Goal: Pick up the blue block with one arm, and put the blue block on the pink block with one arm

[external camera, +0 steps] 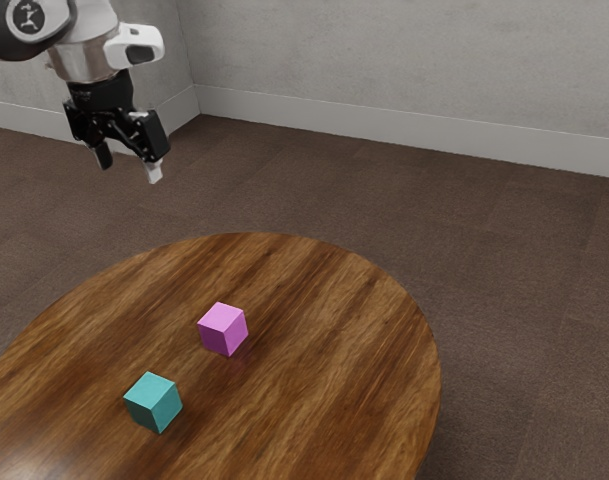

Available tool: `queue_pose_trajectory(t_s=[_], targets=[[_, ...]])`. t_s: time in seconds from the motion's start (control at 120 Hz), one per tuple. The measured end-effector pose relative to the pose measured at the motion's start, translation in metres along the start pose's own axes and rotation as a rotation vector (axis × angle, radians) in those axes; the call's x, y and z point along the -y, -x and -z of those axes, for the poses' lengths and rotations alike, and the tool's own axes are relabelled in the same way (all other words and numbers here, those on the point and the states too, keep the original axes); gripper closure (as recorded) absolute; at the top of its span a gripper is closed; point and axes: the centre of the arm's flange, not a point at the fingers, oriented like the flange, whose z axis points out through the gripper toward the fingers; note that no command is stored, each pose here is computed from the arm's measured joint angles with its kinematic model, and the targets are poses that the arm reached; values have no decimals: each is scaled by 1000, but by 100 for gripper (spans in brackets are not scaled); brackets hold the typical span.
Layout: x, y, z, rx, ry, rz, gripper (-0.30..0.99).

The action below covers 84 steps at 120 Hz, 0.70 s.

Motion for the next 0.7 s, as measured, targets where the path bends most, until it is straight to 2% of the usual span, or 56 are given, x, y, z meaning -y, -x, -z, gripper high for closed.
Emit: queue_pose_trajectory(t_s=[0.15,0.267,0.35,0.458,0.542,0.7], targets=[[0,1,-9,-6,-2,20,0],[-9,-7,-37,32,25,34,0],[-8,-19,-67,83,43,70,0],[16,-8,-142,158,46,142,0],[28,9,-176,159,53,177,0],[37,13,-223,130,49,204,0]])
